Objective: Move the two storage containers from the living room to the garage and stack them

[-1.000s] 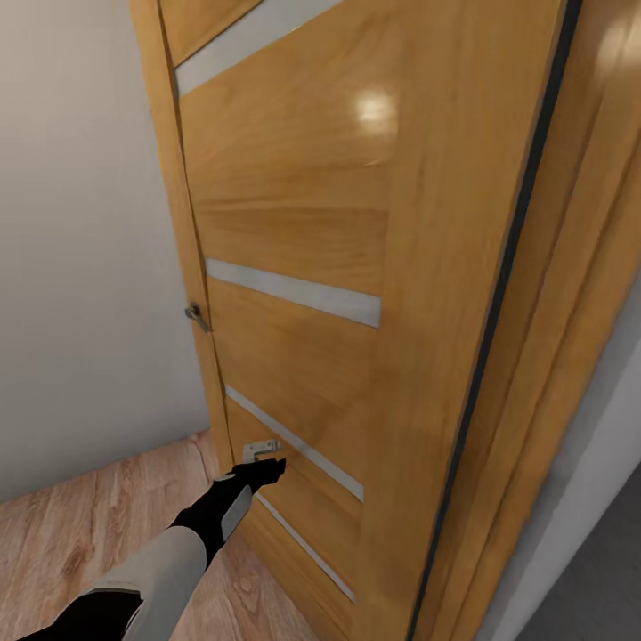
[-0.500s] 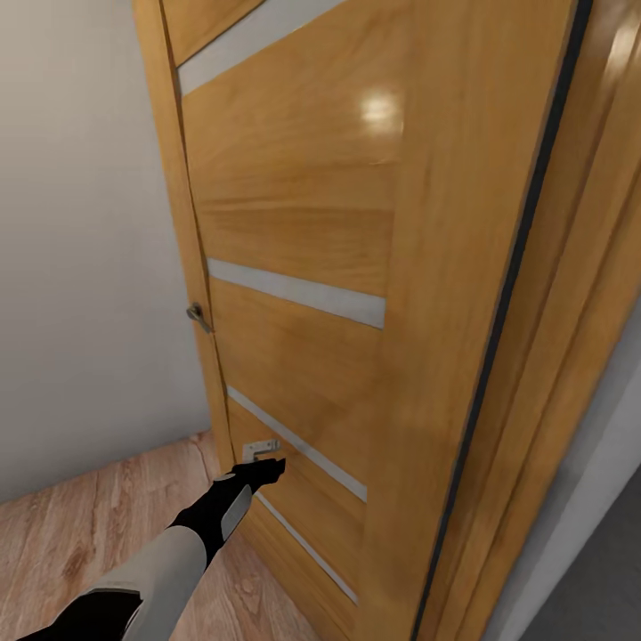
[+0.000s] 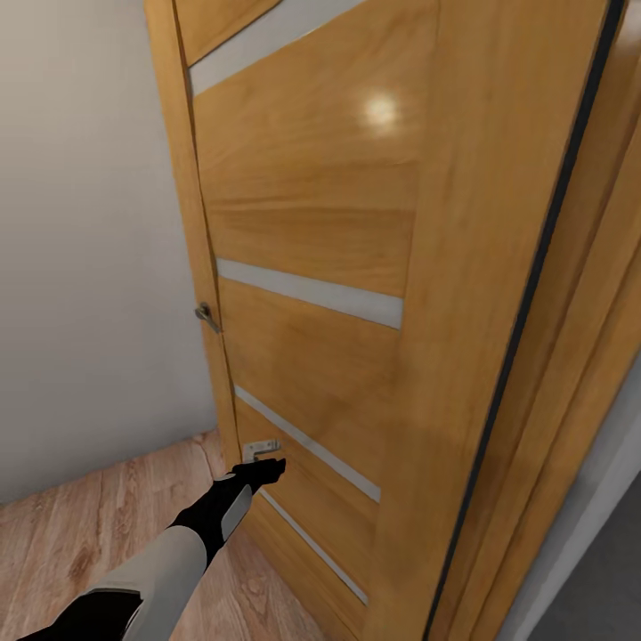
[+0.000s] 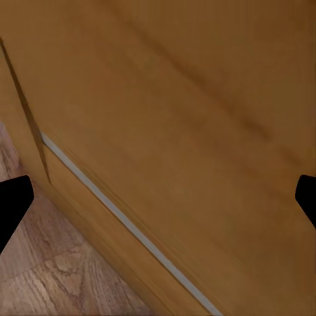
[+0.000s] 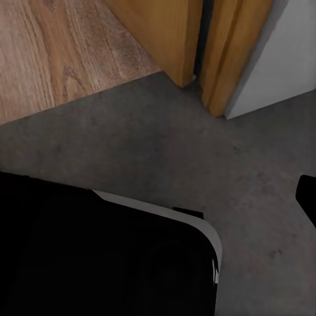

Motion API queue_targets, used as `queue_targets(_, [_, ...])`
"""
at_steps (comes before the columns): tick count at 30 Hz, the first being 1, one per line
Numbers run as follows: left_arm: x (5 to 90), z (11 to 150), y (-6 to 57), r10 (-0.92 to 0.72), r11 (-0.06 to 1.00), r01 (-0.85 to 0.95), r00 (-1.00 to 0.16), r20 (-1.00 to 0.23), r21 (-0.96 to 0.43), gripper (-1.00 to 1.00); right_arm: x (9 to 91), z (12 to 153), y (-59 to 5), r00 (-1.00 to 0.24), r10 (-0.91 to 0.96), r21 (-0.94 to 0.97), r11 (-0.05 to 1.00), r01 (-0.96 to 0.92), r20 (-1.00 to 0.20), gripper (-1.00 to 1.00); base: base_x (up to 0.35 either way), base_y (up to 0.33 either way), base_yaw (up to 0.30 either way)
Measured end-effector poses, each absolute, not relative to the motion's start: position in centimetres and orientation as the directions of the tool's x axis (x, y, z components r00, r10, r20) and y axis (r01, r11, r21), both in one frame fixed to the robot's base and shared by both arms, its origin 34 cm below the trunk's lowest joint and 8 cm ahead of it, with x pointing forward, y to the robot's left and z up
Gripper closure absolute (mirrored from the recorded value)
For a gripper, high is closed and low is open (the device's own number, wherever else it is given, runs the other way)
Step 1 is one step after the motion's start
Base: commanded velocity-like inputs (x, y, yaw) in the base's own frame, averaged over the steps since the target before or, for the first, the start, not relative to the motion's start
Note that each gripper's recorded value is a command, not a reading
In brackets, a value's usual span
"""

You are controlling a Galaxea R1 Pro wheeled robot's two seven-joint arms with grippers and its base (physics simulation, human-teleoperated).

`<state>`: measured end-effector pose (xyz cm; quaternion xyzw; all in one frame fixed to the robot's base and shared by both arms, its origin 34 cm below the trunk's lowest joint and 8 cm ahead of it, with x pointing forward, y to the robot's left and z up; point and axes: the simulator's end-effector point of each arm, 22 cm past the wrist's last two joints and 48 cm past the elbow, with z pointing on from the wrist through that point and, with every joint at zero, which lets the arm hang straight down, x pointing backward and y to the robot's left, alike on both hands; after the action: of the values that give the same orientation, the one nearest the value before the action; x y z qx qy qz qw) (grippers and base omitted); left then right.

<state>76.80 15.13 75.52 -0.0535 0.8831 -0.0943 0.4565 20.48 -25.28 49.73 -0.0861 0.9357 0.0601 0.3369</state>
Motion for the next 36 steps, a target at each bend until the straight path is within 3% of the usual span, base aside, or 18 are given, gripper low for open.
queue_targets(22, [76.79, 75.51, 15.09, -0.181, 0.976, -0.008, -0.578, -0.796, -0.216, -1.00, 20.46, 49.72, -25.29, -0.759, -0.121, 0.054, 0.978, -0.201, -0.640, -1.00, 0.001, 0.000, 0.000])
queue_targets(36, [76.72, 75.41, 15.15, -0.175, 0.978, -0.007, -0.580, -0.796, -0.210, -1.00, 20.45, 49.72, -25.25, -0.758, -0.121, 0.055, 0.978, -0.202, -0.641, -1.00, 0.156, 0.000, 0.000])
